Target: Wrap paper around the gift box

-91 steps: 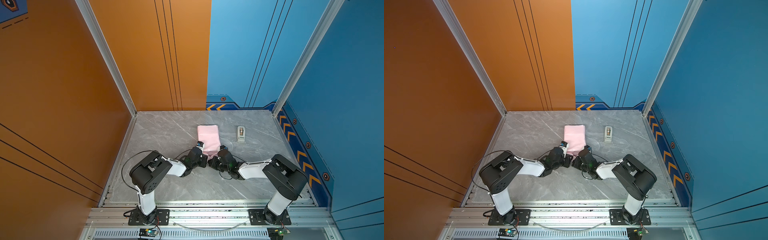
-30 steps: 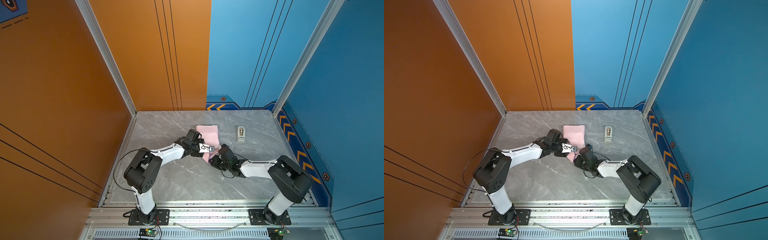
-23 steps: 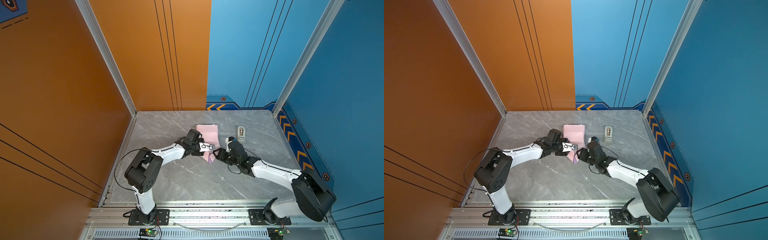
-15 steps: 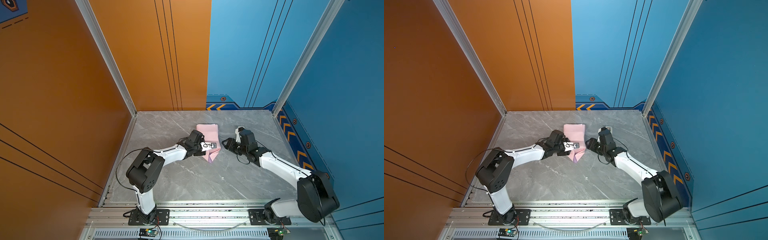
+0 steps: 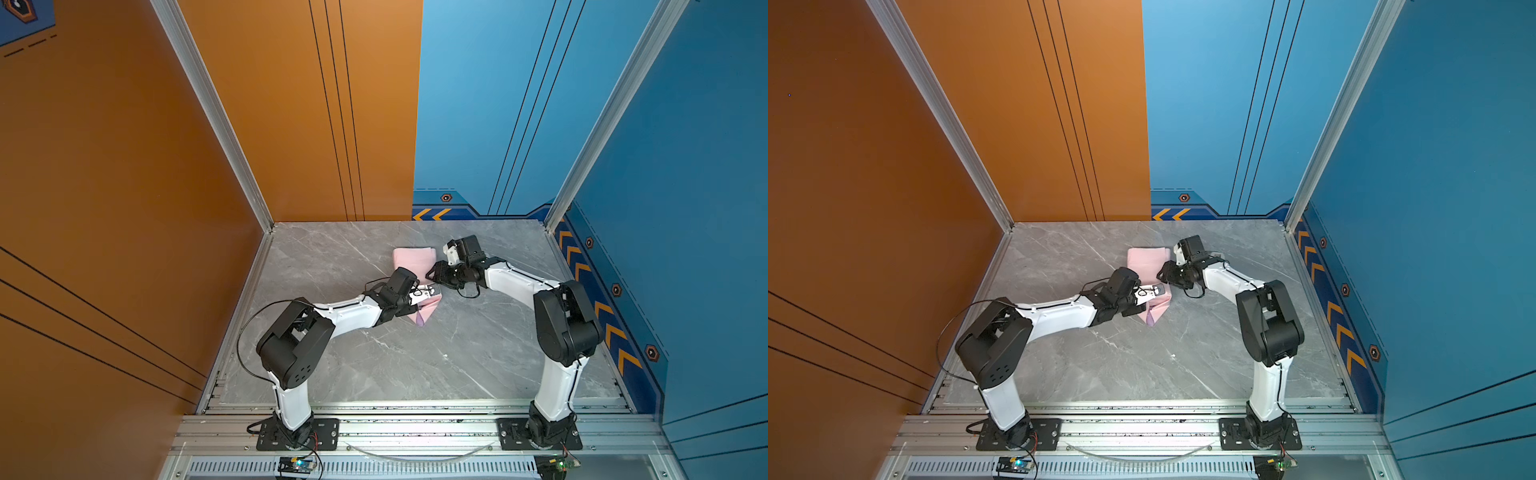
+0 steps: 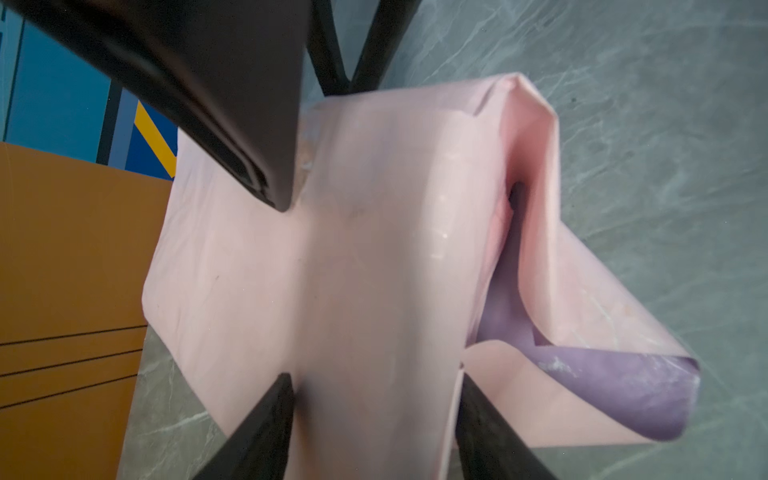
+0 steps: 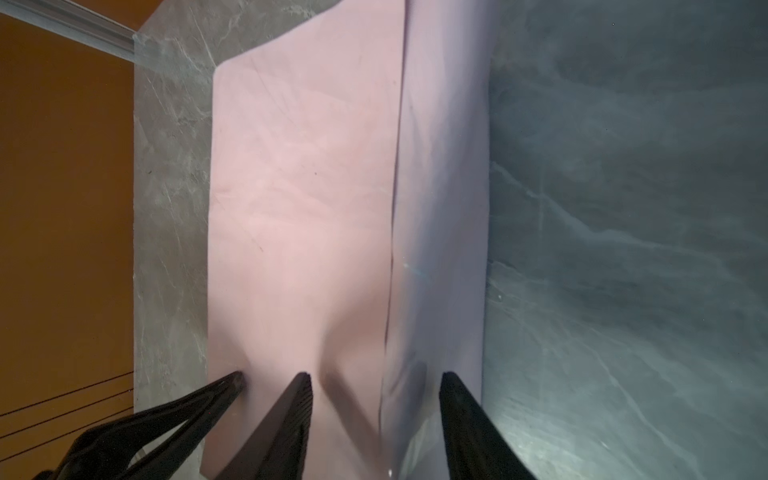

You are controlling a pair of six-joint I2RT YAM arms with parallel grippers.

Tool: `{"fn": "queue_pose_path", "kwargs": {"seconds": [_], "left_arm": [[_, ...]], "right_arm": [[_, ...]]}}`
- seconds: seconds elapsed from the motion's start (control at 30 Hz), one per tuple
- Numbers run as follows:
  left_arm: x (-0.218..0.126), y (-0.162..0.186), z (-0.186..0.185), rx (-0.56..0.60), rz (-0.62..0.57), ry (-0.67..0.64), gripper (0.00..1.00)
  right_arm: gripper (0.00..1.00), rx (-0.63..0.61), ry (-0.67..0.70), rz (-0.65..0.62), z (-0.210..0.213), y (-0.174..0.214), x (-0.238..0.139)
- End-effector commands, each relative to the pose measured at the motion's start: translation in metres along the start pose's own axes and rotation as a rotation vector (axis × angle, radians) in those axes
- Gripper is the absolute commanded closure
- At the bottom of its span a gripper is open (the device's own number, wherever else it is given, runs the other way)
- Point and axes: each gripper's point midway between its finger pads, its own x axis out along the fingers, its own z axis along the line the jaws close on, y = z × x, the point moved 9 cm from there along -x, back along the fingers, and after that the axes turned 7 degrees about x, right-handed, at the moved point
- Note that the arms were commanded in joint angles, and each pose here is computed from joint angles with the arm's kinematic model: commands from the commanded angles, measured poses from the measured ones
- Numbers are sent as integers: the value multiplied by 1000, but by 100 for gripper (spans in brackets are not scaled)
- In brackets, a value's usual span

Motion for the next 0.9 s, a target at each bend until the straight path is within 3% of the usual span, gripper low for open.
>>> {"fn": "queue_pose_path", "kwargs": {"seconds": [0.0,0.3,0.63,0.77,0.87], "left_arm": [[9,21,-40,-16,194,136,39],[7,14,-55,-62,334,107,40],[2,14,-60,-302,409,41,40],[3,20,-66,-355,387,17,41],[3,27,-68,-383,381,11,41]], "right_arm": [[49,-33,-7,68,-2,1,3],[54,-99,-93,132,3,-4,20],[55,-136,-216,201,21,-14,59],[49,-121,-244,133,28,-29,57],[47,-87,-245,23,25,-46,32]]}}
